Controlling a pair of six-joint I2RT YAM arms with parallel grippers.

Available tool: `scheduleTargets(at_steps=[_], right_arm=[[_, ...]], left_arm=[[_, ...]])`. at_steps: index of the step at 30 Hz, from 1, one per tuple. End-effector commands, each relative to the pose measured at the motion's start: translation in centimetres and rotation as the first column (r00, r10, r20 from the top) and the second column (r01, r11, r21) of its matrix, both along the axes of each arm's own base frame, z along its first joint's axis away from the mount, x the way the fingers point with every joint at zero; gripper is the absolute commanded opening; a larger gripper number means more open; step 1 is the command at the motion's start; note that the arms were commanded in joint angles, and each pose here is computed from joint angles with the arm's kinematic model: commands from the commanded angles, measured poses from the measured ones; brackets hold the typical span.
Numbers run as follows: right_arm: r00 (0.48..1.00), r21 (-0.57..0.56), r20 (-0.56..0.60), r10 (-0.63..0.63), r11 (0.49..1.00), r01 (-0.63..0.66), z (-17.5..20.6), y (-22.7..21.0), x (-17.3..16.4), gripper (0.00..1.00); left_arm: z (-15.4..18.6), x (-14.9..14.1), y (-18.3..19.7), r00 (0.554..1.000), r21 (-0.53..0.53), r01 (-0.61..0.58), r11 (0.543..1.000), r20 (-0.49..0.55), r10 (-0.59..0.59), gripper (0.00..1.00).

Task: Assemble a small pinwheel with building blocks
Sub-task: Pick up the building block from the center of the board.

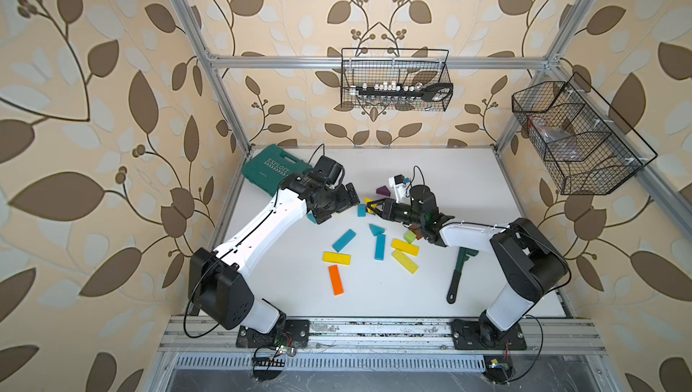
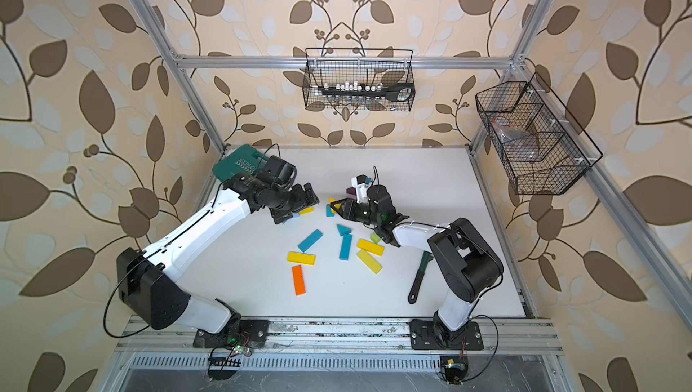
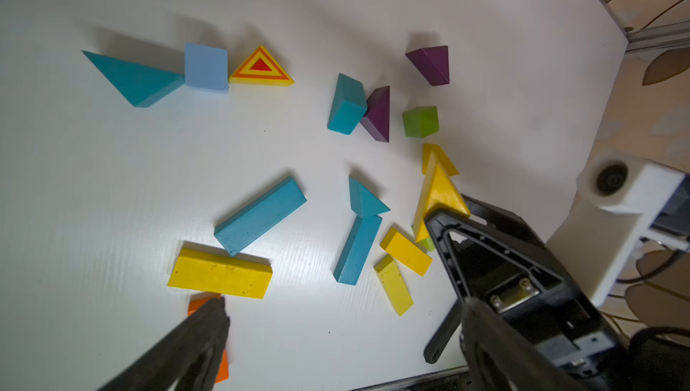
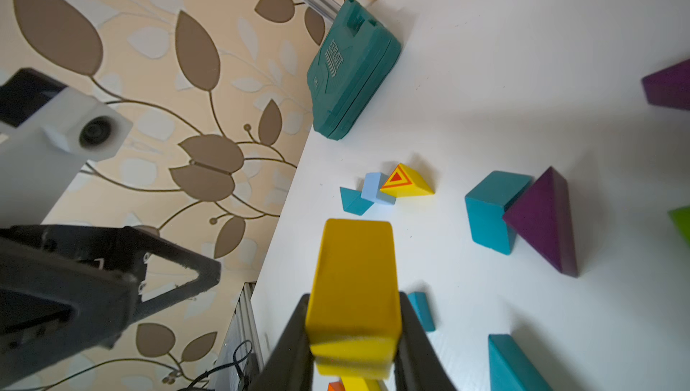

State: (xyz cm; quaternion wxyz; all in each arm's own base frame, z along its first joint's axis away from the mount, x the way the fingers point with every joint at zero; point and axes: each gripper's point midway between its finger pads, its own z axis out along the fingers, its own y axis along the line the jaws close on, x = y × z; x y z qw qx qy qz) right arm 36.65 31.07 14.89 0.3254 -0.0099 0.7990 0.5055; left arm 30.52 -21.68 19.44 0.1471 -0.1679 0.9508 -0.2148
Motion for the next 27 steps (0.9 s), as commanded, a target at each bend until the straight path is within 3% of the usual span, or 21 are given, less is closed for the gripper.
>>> scheduleTargets(at_steps=[1,6,16,20,27], right_arm=[[0.984,0.146,0.178,-0.010,0.989,-0.017,4.4,1.0,0.1,0.00],[0.974,0.179,0.226,-0.031,0.984,-0.010,3.7,1.6,0.0,0.00],[0.971,0.226,0.221,-0.090,0.973,0.038,2.0,1.2,0.7,0.00],[0.964,0.221,0.238,-0.114,0.973,0.060,2.1,0.9,0.9,0.00],[0.953,0.210,0.277,-0.124,0.975,0.066,1.6,0.9,1.1,0.00]], left_arm=[[-0.3,0.6,-1.0,0.994,-0.049,-0.102,0.994,-0.041,0.100,0.99],[-1.1,1.0,-2.4,0.980,-0.133,-0.180,0.975,-0.110,0.166,0.99],[0.2,2.7,-2.5,0.948,-0.224,-0.318,0.921,-0.079,0.307,0.99],[-0.8,3.0,-3.6,0.931,-0.257,-0.360,0.897,-0.155,0.330,0.99],[-0.5,4.3,-5.1,0.918,-0.328,-0.393,0.859,-0.184,0.350,0.99]])
